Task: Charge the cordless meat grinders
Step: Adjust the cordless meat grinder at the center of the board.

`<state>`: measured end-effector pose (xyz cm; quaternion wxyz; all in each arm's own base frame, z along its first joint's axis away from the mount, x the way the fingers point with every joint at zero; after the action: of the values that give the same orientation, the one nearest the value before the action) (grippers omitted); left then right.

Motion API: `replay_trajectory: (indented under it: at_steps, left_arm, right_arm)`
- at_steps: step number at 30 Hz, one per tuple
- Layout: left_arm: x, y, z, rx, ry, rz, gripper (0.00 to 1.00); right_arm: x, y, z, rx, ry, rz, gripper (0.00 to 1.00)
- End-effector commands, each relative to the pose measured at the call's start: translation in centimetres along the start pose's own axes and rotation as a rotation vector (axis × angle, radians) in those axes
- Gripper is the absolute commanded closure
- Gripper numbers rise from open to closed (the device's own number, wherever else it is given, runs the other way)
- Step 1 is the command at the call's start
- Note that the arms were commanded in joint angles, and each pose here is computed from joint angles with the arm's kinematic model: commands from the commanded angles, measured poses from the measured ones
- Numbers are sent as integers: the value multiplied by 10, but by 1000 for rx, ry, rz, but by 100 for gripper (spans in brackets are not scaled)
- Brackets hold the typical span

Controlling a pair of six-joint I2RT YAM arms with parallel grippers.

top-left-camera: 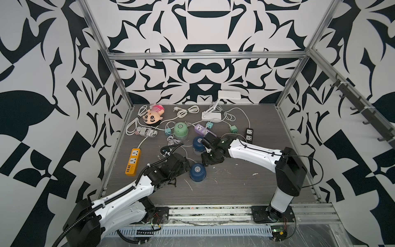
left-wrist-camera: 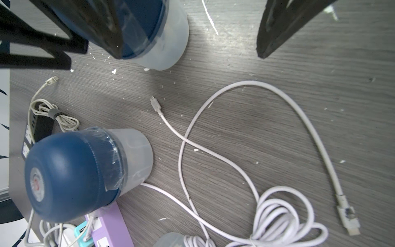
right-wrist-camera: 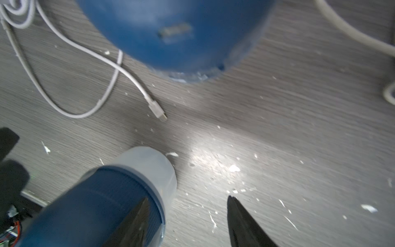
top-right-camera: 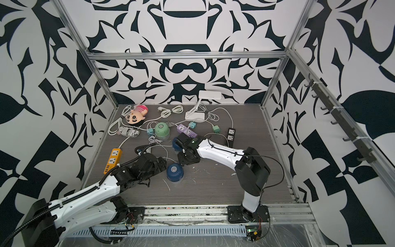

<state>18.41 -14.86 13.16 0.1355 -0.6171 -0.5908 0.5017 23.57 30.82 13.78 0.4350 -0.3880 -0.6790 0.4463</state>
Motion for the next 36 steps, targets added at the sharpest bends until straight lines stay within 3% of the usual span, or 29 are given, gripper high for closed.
replay_trajectory:
  at_steps: [1, 10, 14, 21, 27, 36]
  left_arm:
    - [12, -2, 4, 12, -5, -21, 1]
    - [10, -2, 3, 40, -30, 48, 1]
    - [6, 7, 4, 73, -40, 60, 1]
    - [-11, 13, 4, 115, -66, 133, 1]
    - [-29, 14, 14, 222, -120, 225, 0]
    - [-42, 0, 32, 313, -208, 386, 1]
  right_arm:
    - [26, -10, -13, -28, -55, -74, 34]
    - [8, -30, -2, -36, -43, 45, 13]
    - [-10, -41, 18, -41, 1, 65, 12]
    - [-24, -43, 60, -37, 78, 28, 19]
    - [-35, -43, 73, -35, 115, 35, 19]
    - [-41, -49, 76, -39, 98, 62, 8]
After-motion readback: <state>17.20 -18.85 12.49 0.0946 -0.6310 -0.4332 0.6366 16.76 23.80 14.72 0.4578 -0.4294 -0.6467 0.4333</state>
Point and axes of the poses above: each gripper's point midway between its finger pads, its own y axis out along the fingers, its own x axis along the line the jaws close on, z = x × y, the point moved 5 cm from there along -y, back along the fingers
